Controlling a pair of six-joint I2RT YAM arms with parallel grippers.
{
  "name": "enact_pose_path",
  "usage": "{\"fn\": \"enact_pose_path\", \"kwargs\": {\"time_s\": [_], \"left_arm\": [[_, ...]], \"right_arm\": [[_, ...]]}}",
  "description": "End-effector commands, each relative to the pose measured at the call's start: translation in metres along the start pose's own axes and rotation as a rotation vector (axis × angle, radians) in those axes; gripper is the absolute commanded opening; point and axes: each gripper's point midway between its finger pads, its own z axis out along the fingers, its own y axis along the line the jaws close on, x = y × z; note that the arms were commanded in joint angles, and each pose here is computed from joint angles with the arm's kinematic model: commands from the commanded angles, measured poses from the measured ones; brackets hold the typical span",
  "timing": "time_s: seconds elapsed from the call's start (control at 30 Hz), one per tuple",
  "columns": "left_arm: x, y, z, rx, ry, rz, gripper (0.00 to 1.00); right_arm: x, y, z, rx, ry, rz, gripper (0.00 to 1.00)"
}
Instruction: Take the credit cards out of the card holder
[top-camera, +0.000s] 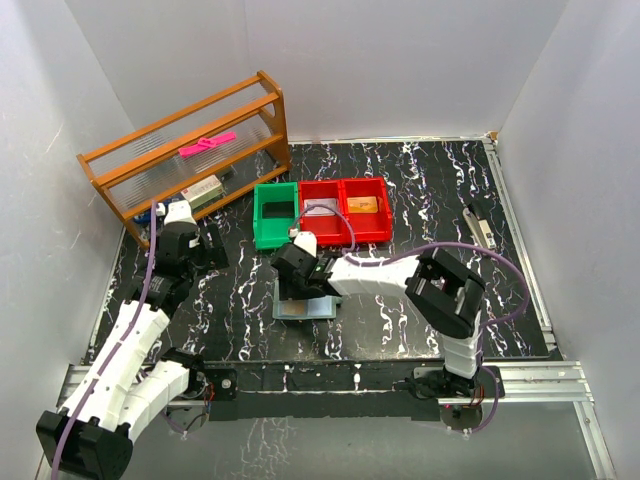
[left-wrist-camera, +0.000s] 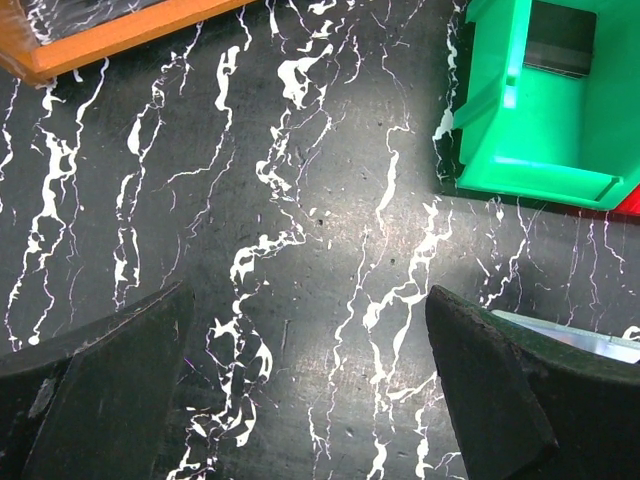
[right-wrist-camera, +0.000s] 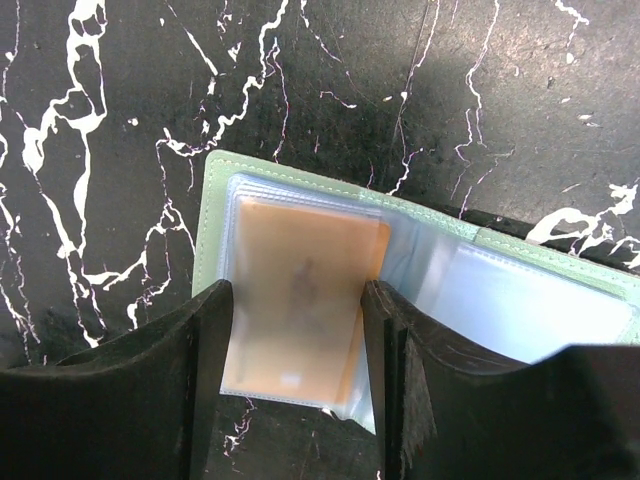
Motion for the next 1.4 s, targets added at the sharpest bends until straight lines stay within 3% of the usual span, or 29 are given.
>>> {"fn": "enact_pose_path", "kwargs": {"time_s": [0.0,0.13,0.27,0.4,0.57,0.7,0.87,1.07,1.37], "left_arm": [[0.001,-0.006,0.0,0.038,0.012,0.007,0.98],[0.01,-0.029,-0.004,0.15,0.079,-0.037,0.99],[0.026,-0.084,-0.017,0.434,0.212,-0.122,0.96],[0.045,-0.126,-0.03,0.682,0.332,-0.213,0.87],[0.077,-0.141,-0.029,0.761,0.468,-0.252,0.81],[0.107,-0.136,-0.022,0.695,0.57,-0.249,0.71],[0.095,-0.112,-0.018,0.546,0.435,-0.291,0.72],[0.067,-0.086,-0.024,0.434,0.249,-0.365,0.74],[0.07,-0.083,-0.023,0.411,0.274,-0.346,0.76]], "right_arm": [[0.022,-0.003,0.006,-0.059,0.081,0.05,0.43],[0.018,-0.004,0.002,-0.146,0.096,0.103,0.43],[0.022,-0.003,-0.001,-0.254,0.118,0.15,0.44],[0.026,-0.011,0.0,-0.249,0.128,0.172,0.44],[0.025,-0.016,-0.002,-0.233,0.115,0.176,0.44],[0.022,-0.021,-0.002,-0.195,0.108,0.176,0.47],[0.01,-0.026,-0.008,-0.129,0.07,0.136,0.59],[0.012,-0.021,-0.003,0.002,0.063,0.035,0.63],[0.024,-0.032,0.012,0.142,0.09,0.027,0.64]]}}
